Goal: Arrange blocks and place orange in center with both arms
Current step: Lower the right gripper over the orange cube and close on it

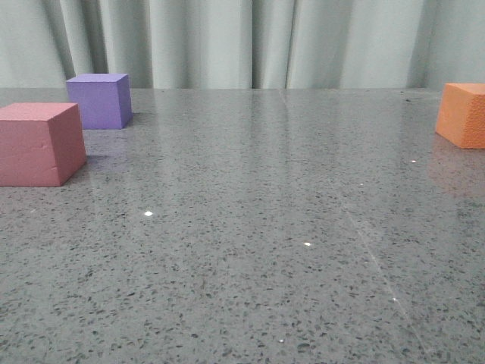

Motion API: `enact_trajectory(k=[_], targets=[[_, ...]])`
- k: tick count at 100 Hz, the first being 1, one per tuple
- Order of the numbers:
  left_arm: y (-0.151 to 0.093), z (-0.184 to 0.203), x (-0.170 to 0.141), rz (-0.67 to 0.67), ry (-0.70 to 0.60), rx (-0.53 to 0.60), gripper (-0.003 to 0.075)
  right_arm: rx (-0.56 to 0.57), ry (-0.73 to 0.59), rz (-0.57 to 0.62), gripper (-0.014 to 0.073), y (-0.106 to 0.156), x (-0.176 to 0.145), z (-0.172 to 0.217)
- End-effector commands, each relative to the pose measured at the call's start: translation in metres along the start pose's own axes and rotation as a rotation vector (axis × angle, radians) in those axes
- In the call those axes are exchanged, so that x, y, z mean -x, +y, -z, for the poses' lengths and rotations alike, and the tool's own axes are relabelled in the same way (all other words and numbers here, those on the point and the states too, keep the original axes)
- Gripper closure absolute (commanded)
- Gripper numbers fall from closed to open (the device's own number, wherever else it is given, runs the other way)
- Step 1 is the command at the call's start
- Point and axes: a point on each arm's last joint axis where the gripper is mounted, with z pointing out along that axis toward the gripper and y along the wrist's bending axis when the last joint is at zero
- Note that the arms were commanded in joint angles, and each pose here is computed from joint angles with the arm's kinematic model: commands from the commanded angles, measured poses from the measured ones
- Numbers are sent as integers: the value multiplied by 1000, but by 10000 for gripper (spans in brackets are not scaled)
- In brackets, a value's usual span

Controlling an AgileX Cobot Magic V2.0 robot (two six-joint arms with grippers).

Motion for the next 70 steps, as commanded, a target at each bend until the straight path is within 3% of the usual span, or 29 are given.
enact_trajectory(k=[1,33,70], targets=[[-1,0,-9,8,-60,-4,739,-10,-64,19,-38,-2,23,2],[-1,0,-9,8,-60,-4,739,-12,78,19,-38,-2,17,-50],[-1,0,-9,8,-60,-4,739,-13,127,18,-38,-3,11,-63]])
